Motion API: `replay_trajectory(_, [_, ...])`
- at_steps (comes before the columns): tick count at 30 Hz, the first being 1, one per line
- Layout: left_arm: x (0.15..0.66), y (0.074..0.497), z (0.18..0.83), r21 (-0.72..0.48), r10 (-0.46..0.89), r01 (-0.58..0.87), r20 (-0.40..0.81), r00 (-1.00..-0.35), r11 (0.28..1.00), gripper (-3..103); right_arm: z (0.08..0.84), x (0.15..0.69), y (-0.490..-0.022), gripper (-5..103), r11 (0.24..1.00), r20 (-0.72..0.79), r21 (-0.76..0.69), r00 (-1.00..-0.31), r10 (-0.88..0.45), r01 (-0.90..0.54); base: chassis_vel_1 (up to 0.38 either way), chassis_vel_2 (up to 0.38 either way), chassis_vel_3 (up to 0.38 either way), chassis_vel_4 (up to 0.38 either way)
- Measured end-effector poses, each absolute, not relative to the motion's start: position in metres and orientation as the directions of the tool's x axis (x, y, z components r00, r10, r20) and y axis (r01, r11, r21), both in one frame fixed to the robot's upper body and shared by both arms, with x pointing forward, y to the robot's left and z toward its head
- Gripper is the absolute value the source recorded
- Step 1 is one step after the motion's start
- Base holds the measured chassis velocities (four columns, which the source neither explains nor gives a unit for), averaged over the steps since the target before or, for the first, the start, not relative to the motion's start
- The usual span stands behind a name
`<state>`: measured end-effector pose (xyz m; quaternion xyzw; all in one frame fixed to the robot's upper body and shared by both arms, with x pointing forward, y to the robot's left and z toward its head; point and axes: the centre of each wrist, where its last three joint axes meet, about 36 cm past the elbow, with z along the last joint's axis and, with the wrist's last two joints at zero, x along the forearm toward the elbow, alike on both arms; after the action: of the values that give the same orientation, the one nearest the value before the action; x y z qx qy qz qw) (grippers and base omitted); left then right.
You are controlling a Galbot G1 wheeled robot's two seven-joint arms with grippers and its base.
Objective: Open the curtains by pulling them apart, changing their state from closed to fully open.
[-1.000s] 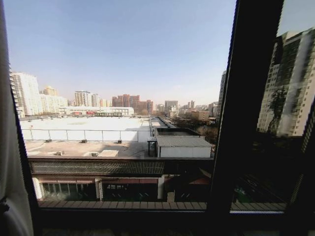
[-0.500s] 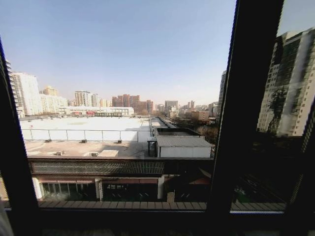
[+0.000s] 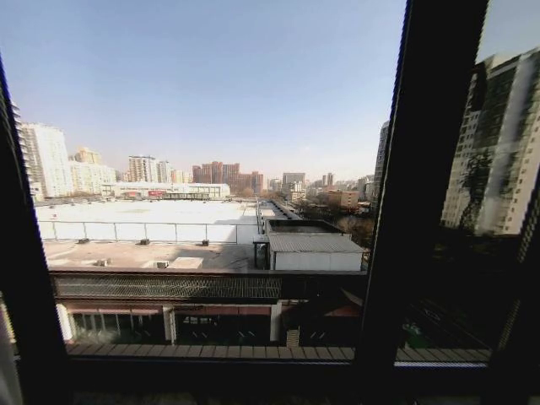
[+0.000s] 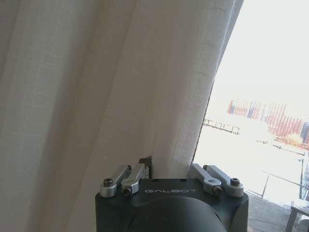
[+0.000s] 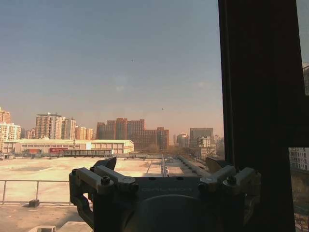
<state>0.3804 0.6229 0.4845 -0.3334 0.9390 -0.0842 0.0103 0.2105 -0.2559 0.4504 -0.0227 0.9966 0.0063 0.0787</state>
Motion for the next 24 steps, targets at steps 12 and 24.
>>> replay_trajectory(12, [0.369,0.508,0.497,-0.121,-0.472,-0.466,-0.025,-0.881,0.877,70,0.454,0.210,-0.254,100,0.999,-0.168,0.010,-0.985,-0.046,-0.048,0.000,0.000,0.000,0.000])
replay_trajectory(24, [0.330,0.402,0.509,-0.120,-0.292,-0.287,-0.019,-0.956,0.950,100,0.452,0.209,-0.250,100,1.000,-0.162,0.016,-0.987,-0.022,-0.025,0.000,0.000,0.000,0.000])
